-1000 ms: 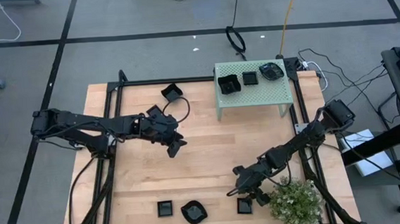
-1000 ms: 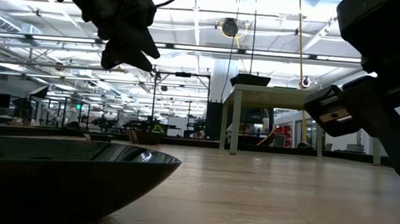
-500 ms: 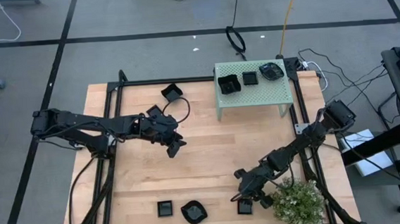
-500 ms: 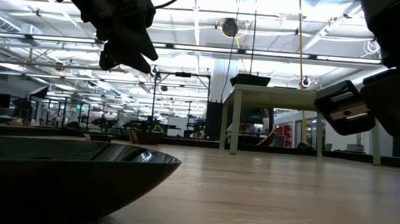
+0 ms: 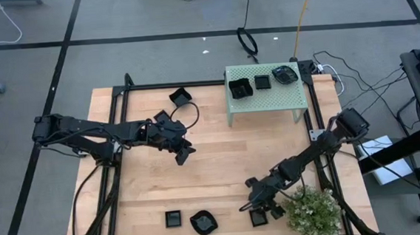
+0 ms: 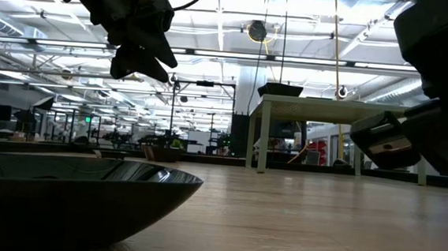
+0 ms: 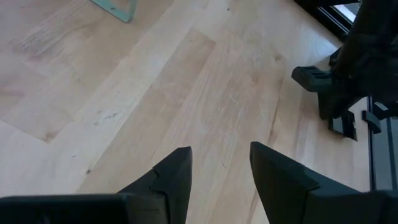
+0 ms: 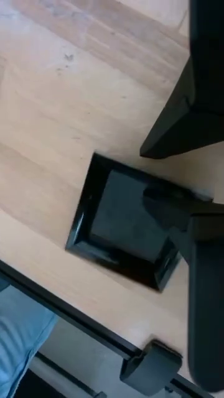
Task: Pick & Place Mini shaped plates
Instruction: Stack the black square plate on top of the square plate on the shelf
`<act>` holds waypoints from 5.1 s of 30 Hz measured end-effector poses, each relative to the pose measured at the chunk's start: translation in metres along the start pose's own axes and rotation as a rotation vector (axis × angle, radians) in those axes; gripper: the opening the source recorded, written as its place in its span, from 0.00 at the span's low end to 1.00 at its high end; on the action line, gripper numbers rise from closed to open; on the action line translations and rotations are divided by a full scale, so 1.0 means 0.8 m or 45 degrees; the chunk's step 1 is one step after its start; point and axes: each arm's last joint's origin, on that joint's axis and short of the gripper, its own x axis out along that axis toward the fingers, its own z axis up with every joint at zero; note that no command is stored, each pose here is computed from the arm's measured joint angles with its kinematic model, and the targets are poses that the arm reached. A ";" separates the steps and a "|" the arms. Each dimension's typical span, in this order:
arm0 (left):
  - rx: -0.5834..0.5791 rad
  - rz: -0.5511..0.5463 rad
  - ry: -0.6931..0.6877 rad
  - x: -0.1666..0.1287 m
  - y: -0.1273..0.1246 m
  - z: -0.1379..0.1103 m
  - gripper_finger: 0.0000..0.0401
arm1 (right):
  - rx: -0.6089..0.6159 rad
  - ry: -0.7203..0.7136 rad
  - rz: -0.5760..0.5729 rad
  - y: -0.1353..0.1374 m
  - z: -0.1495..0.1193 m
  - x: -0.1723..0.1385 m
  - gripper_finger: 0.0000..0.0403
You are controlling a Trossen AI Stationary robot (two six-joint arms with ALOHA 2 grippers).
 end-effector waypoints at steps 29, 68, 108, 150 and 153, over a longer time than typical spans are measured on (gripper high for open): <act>0.010 0.000 -0.002 0.000 0.000 0.000 0.41 | 0.231 -0.174 -0.447 -0.040 0.023 -0.115 0.00; -0.129 0.060 -0.489 -0.007 0.003 0.043 0.41 | 1.632 -1.265 -1.638 -0.179 -0.083 -0.406 0.00; -0.144 0.089 -0.504 -0.008 0.012 0.048 0.41 | 1.584 -1.183 -1.631 -0.180 -0.084 -0.403 0.16; 0.609 -0.353 0.746 0.028 -0.124 -0.198 0.41 | 0.290 -1.249 -1.454 -0.131 -0.003 -0.414 0.33; 0.581 -0.257 0.719 0.042 -0.123 -0.211 0.41 | 0.301 -1.227 -1.451 -0.132 -0.004 -0.413 0.33</act>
